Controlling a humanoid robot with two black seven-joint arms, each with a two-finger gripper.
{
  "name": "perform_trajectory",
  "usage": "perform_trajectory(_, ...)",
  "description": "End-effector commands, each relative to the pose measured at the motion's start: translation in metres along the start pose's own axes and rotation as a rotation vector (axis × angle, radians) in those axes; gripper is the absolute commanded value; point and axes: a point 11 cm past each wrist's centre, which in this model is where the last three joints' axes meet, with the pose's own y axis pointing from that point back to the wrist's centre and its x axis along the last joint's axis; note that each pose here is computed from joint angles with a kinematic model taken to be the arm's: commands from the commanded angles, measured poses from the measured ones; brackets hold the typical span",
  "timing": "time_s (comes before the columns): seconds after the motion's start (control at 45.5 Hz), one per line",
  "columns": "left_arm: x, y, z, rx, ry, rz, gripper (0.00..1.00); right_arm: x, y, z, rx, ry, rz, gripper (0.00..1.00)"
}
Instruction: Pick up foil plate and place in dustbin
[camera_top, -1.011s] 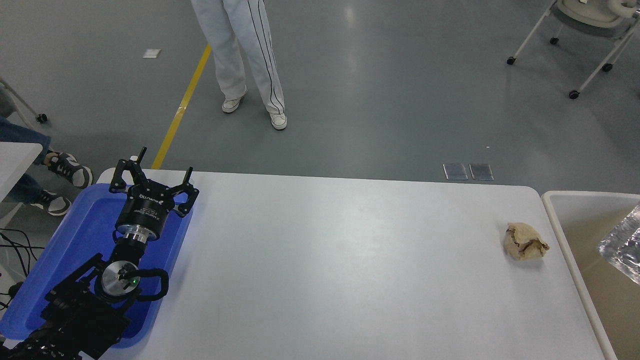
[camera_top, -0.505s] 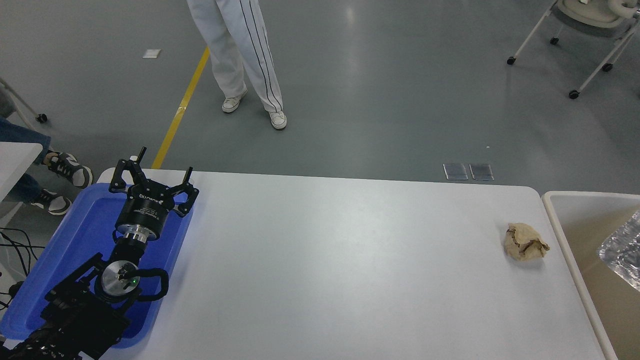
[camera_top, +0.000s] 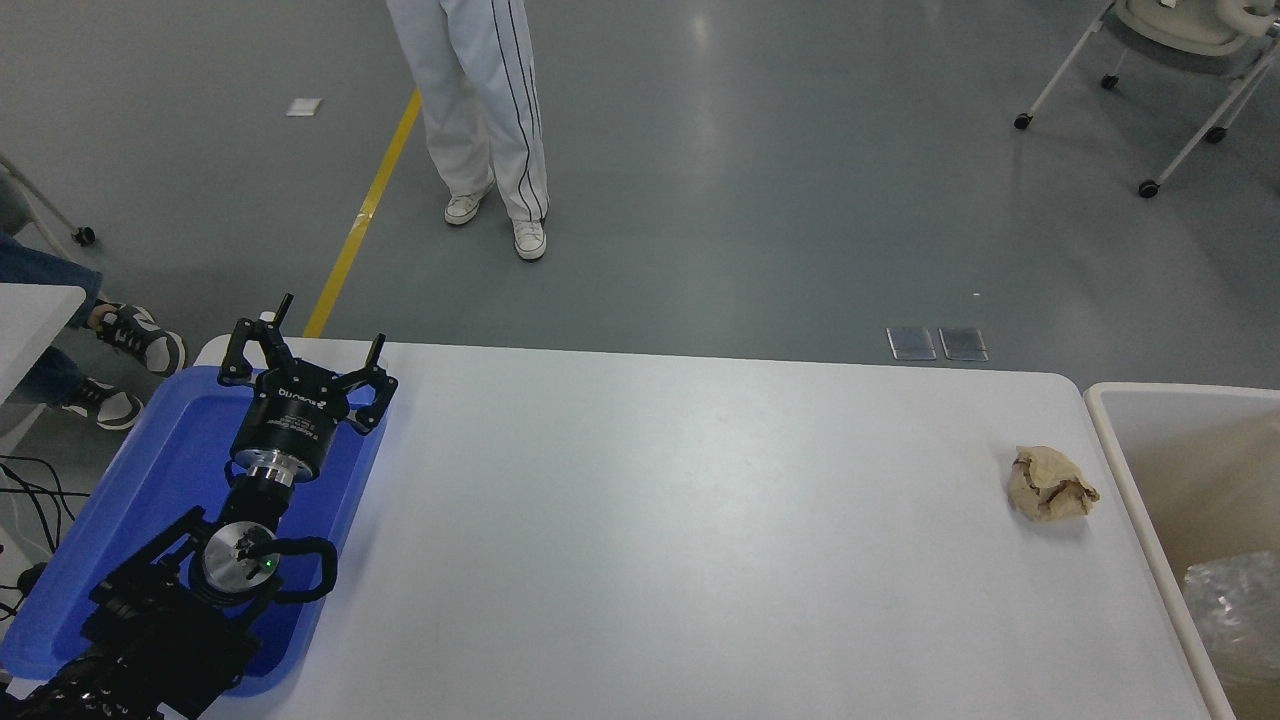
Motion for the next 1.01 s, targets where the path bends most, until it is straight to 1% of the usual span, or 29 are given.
perform_trajectory(0.0, 0.000, 0.000, 0.000, 0.002, -0.002, 0.000, 1.00, -0.002, 0.000, -0.001, 0.001, 0.000, 0.011, 1.00)
perform_trajectory(0.264, 0.000, 0.000, 0.000, 0.000, 0.000, 0.000, 1.00, -0.011, 0.000, -0.010, 0.018, -0.005, -0.010, 1.00)
perform_trajectory(0.396, 0.000, 0.000, 0.000, 0.000, 0.000, 0.000, 1.00, -0.018, 0.001, -0.019, 0.036, -0.026, -0.063, 1.00)
perform_trajectory(0.484, 0.000, 0.000, 0.000, 0.000, 0.000, 0.000, 1.00, -0.008, 0.003, -0.012, 0.034, -0.034, -0.081, 1.00)
perform_trajectory(0.593, 0.000, 0.000, 0.000, 0.000, 0.000, 0.000, 1.00, -0.009, 0.010, -0.018, 0.067, -0.052, -0.153, 1.00)
perform_trajectory(0.725, 0.000, 0.000, 0.000, 0.000, 0.000, 0.000, 1.00, -0.003, 0.020, -0.033, 0.109, -0.046, -0.206, 1.00)
perform_trajectory(0.857, 0.000, 0.000, 0.000, 0.000, 0.000, 0.000, 1.00, 0.004, 0.031, -0.047, 0.142, 0.021, -0.253, 1.00)
perform_trajectory(0.989, 0.000, 0.000, 0.000, 0.000, 0.000, 0.000, 1.00, 0.008, 0.051, -0.068, 0.181, 0.132, -0.358, 1.00)
